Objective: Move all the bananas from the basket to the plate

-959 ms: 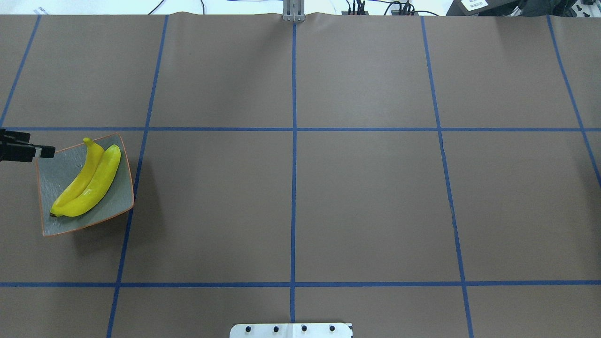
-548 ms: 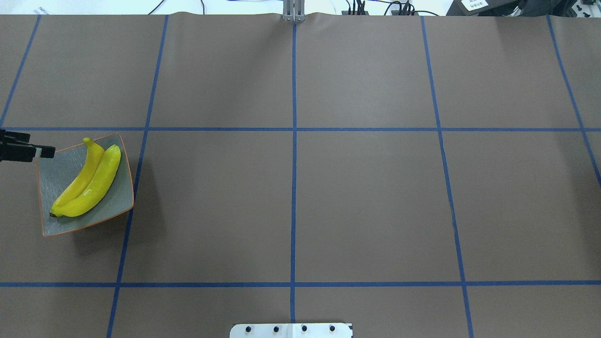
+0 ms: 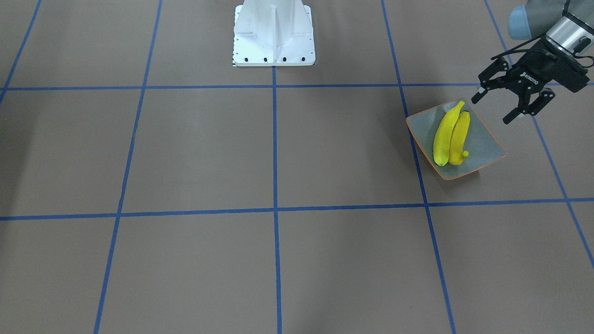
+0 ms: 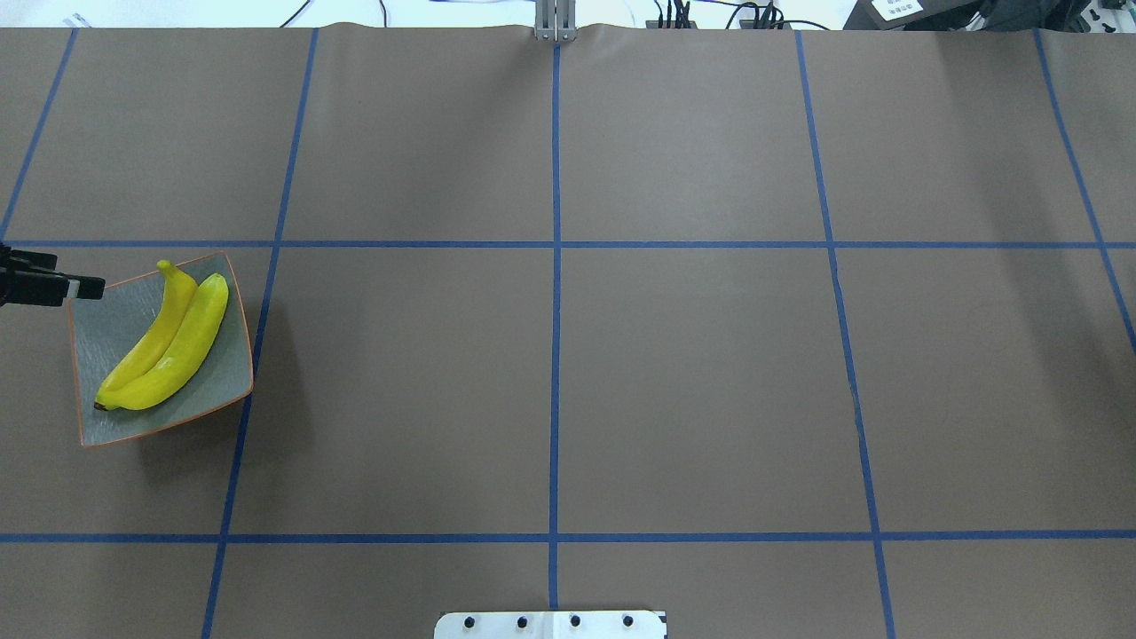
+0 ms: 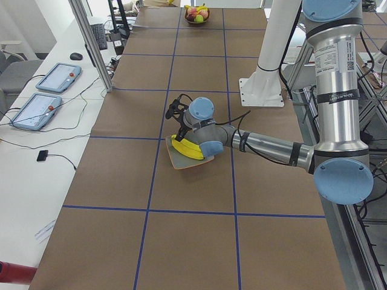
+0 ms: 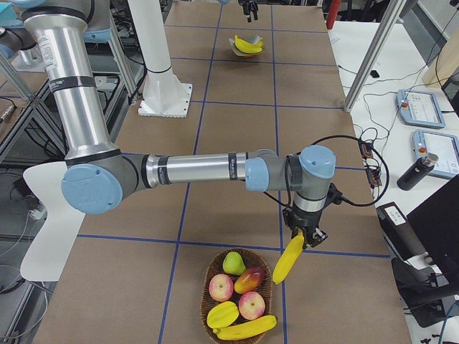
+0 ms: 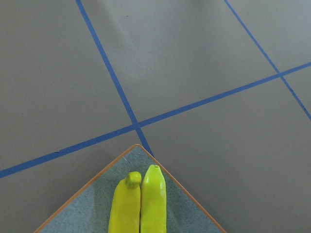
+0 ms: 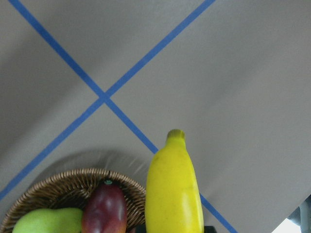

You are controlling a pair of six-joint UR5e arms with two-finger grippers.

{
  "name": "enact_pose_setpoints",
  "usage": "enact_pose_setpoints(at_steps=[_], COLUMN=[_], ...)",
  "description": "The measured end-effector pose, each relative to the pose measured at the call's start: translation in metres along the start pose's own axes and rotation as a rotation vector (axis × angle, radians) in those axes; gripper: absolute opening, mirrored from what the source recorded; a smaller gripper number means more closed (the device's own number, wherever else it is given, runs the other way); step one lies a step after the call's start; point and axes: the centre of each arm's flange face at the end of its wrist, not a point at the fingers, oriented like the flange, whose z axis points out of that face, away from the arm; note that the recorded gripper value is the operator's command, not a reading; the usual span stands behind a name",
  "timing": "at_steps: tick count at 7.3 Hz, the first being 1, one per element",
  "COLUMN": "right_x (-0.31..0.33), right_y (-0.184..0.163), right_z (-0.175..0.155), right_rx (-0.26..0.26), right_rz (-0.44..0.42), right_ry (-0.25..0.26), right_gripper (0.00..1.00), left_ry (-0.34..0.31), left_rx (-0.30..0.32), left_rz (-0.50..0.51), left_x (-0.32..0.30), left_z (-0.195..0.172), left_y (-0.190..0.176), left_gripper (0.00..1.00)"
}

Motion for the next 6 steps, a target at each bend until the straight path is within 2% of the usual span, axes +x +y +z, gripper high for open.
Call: enact_pose_setpoints(at_steps=[3,6], right_x=[-0.059,-0.192], right_y=[-0.085,-0.163], right_z=[-0.056,-0.109], right_rx=[0.141,0.234], right_rz=[0.268,0.538], right_ry=[-0.075,-0.211], right_gripper=[0.00,0.00], left_ry=[0.008,0.043], left_rx=[0.006,0.034], left_rz=[-0.044,-0.105], left_x=[0.004,0.024], left_z=[0.001,0.006], left_y=[-0.005,-0.029], left_gripper=[0.99,0.99])
